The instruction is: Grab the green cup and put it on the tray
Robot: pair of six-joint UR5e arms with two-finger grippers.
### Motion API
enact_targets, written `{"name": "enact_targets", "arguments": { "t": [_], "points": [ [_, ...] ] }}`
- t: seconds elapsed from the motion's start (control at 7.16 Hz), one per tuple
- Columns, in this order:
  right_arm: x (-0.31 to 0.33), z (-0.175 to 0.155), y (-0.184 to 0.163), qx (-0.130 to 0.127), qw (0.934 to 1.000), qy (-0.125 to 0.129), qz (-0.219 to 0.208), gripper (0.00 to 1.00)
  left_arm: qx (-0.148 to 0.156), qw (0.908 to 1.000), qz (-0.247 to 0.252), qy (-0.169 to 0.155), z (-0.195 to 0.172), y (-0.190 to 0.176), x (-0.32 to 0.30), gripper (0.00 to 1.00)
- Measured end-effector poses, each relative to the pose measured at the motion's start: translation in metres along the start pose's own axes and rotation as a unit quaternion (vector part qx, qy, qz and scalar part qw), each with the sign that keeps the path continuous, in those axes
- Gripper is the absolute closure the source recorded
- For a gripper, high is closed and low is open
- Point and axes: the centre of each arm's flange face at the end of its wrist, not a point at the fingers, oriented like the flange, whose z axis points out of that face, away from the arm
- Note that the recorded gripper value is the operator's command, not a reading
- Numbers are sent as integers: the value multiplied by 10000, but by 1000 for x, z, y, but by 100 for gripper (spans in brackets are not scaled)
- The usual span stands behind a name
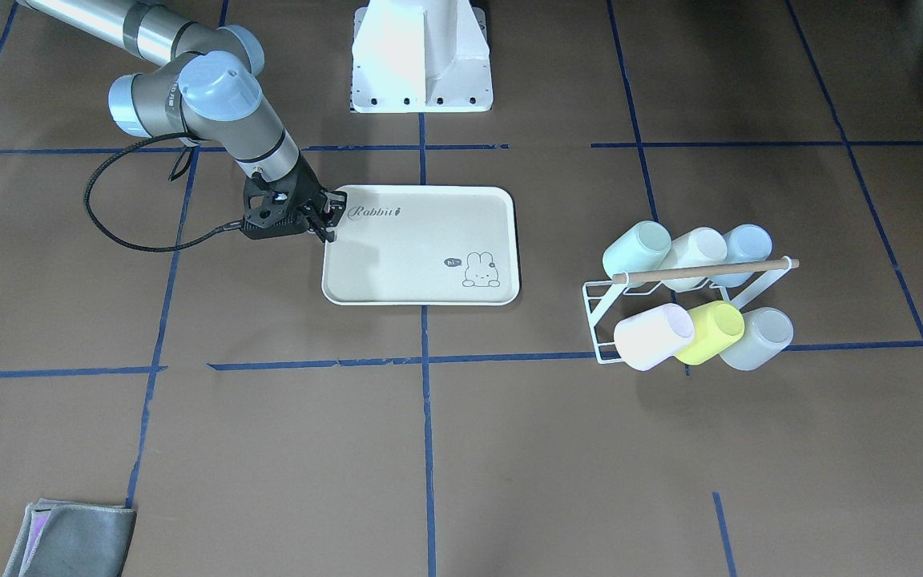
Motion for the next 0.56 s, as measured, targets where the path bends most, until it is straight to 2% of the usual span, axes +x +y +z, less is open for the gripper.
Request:
{"name": "enact_targets", "arguments": {
  "t": [0.14, 0.28, 0.56],
  "points": [
    [0, 3, 2, -7, 10000, 16, -13, 71, -3, 10000, -3, 2, 0, 0, 0, 0],
    [2, 5, 2, -12, 10000, 32, -21, 1, -6, 10000, -6, 2, 1, 0, 0, 0],
    [5, 5, 0, -2, 10000, 59, -2, 0, -8, 10000, -4, 0, 1, 0, -1, 0]
  ]
}}
